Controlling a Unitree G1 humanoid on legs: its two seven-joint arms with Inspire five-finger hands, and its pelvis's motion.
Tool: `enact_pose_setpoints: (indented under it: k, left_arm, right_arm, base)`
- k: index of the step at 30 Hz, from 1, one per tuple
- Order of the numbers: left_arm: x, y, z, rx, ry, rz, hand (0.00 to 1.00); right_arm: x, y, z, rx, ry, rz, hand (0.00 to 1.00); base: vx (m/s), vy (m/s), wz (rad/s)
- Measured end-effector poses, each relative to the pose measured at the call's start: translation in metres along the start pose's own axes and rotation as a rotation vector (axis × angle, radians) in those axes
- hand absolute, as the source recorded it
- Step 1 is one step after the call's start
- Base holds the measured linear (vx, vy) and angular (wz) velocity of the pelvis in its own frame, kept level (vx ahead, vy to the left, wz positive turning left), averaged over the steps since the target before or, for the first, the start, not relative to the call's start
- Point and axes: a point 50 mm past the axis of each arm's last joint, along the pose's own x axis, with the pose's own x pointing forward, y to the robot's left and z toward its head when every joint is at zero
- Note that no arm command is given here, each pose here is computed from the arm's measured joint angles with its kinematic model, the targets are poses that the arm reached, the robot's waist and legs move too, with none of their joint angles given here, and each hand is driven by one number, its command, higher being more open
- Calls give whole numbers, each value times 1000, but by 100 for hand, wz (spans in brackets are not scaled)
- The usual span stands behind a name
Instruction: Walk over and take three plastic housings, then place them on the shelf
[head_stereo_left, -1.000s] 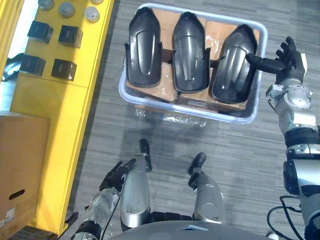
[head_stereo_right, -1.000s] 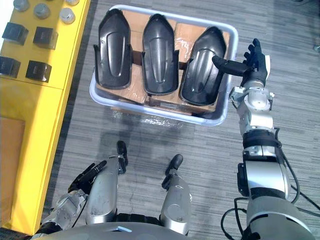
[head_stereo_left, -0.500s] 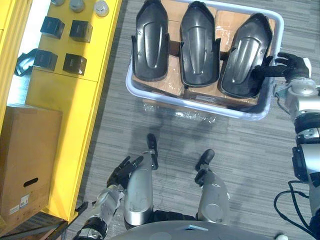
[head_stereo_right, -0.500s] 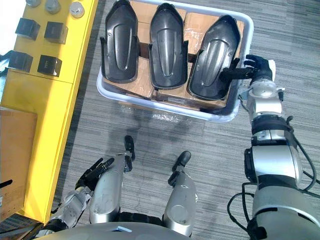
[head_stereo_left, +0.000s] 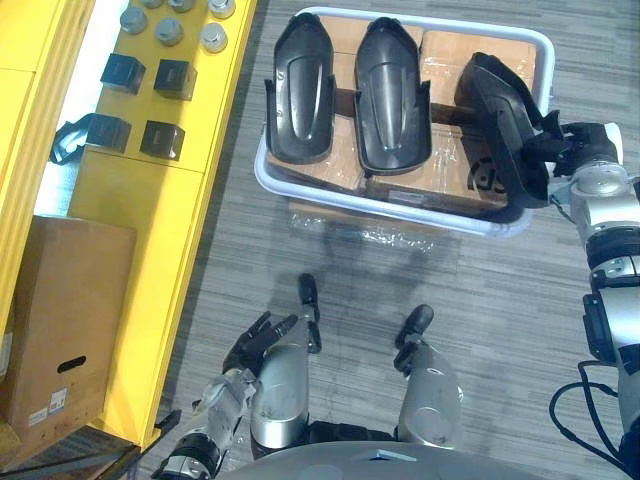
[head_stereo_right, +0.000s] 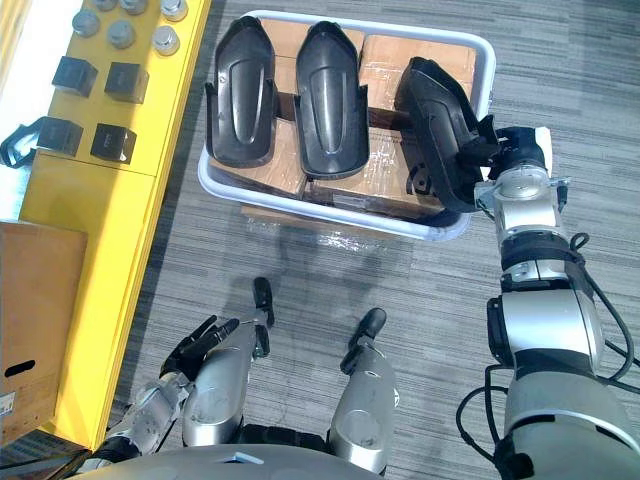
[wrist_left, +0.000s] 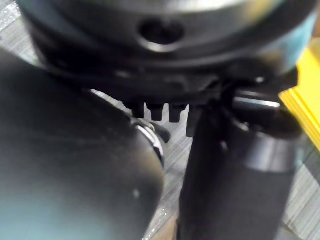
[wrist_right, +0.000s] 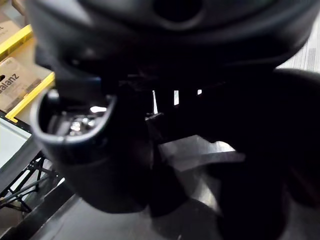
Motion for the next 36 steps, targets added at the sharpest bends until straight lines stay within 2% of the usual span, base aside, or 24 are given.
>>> enact_pose_setpoints:
  k: [10, 16, 20, 23, 26, 28, 31, 33, 36]
  left_arm:
    - [-6, 3, -2, -9, -2, -3, 100]
    - [-20, 5, 6, 24, -83, -6, 100]
    - [-30, -57, 50, 24, -361, -152, 100]
    - [-55, -121, 99, 27, -615, -380, 100]
    - [-74, -151, 116, 30, -711, -525, 100]
    - [-73, -163, 117, 46, -689, -588, 100]
    - [-66, -174, 98, 54, -545, -634, 100]
    - [-59, -183, 73, 97, -391, -660, 100]
    - [-58, -195, 60, 109, -302, -705, 100]
  right_arm:
    - [-16, 15, -9, -57, -126, -48, 0]
    - [-43, 45, -27, -35, -195, -105, 0]
    - [-74, 72, -45, -21, -228, -127, 0]
    - [-96, 88, -50, 3, -281, -148, 0]
    - [-106, 88, -39, 13, -388, -189, 0]
    - [-112, 88, -27, 47, -472, -206, 0]
    - [-120, 91, -14, 84, -566, -198, 0]
    - [-130, 105, -7, 113, -624, -137, 0]
    - [-144, 121, -2, 146, -671, -57, 0]
  base:
    - [6, -10, -1]
    - [80, -24, -2]
    - [103, -6, 5]
    - [96, -2, 8]
    - [59, 5, -7]
    - [24, 12, -15]
    - [11, 1, -13]
    - [-21, 10, -14]
    - [-51, 17, -24]
